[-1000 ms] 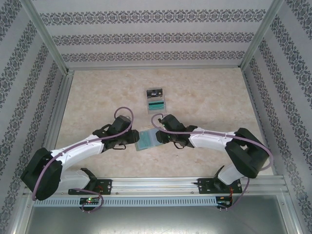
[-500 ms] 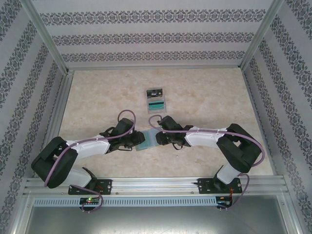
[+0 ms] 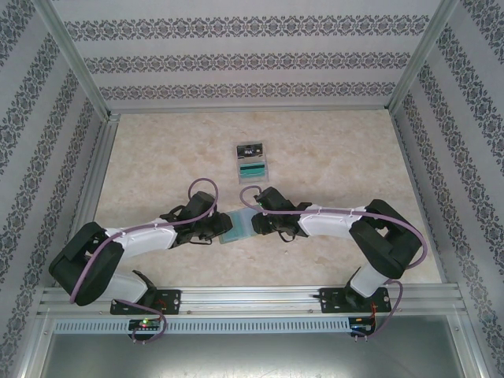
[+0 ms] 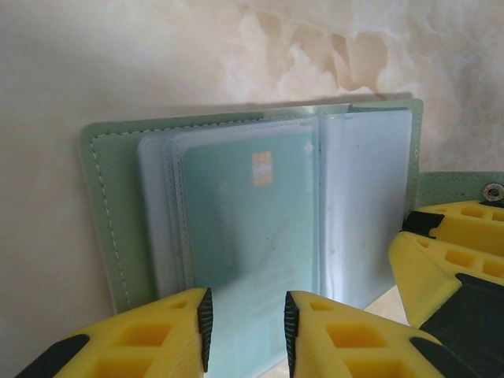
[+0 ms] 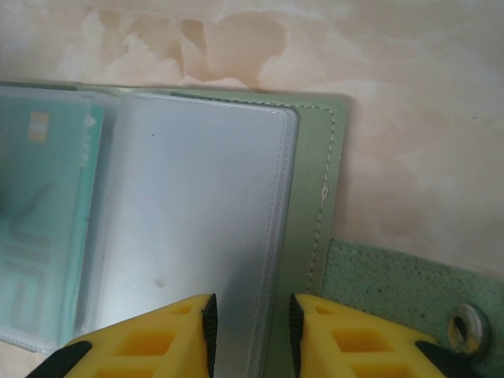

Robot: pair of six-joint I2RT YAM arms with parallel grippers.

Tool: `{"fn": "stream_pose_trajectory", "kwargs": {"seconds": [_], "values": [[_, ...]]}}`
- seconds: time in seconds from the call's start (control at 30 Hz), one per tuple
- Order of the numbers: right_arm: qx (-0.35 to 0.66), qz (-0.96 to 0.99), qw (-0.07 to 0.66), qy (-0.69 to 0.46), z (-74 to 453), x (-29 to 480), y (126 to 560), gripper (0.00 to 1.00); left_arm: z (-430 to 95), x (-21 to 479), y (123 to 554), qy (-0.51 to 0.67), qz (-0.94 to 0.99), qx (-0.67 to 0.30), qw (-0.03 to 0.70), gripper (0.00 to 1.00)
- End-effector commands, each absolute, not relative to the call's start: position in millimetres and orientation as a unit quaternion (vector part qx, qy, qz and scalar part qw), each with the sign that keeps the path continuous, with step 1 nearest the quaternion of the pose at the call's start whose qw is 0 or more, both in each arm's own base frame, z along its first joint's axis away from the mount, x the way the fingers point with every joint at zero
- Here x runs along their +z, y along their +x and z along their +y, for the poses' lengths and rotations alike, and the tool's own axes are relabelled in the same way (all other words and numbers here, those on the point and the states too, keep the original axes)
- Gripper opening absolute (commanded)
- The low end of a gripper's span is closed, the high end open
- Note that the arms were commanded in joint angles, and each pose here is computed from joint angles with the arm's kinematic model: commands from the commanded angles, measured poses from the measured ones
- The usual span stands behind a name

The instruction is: Take the credit cards out of the card holder

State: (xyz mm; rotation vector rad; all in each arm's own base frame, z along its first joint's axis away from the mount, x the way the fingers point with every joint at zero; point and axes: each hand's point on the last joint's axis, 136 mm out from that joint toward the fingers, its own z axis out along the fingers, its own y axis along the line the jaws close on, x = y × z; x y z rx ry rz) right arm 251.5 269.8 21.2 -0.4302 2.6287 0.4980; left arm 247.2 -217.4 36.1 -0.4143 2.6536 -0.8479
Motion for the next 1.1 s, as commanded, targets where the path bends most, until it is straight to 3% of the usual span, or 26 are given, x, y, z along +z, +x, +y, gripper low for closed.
{"fn": "stream_pose_trajectory", "kwargs": {"seconds": [0.0, 0.6, 1.07], "values": [[0.186, 0.948, 0.210, -0.152, 275, 22, 254, 0.33, -213, 30, 249, -0.151, 0.933, -0.285, 0.158, 0.33], [0.186, 0.948, 0.209, -0.152, 275, 21, 254, 0.33, -203, 41, 244, -0.149, 0.936, -0.269, 0.169, 0.33], [0.185, 0.948, 0.209, -0.152, 275, 21, 254, 0.33, -224, 31, 250, -0.142, 0.927, -0.313, 0.151, 0.34]]}}
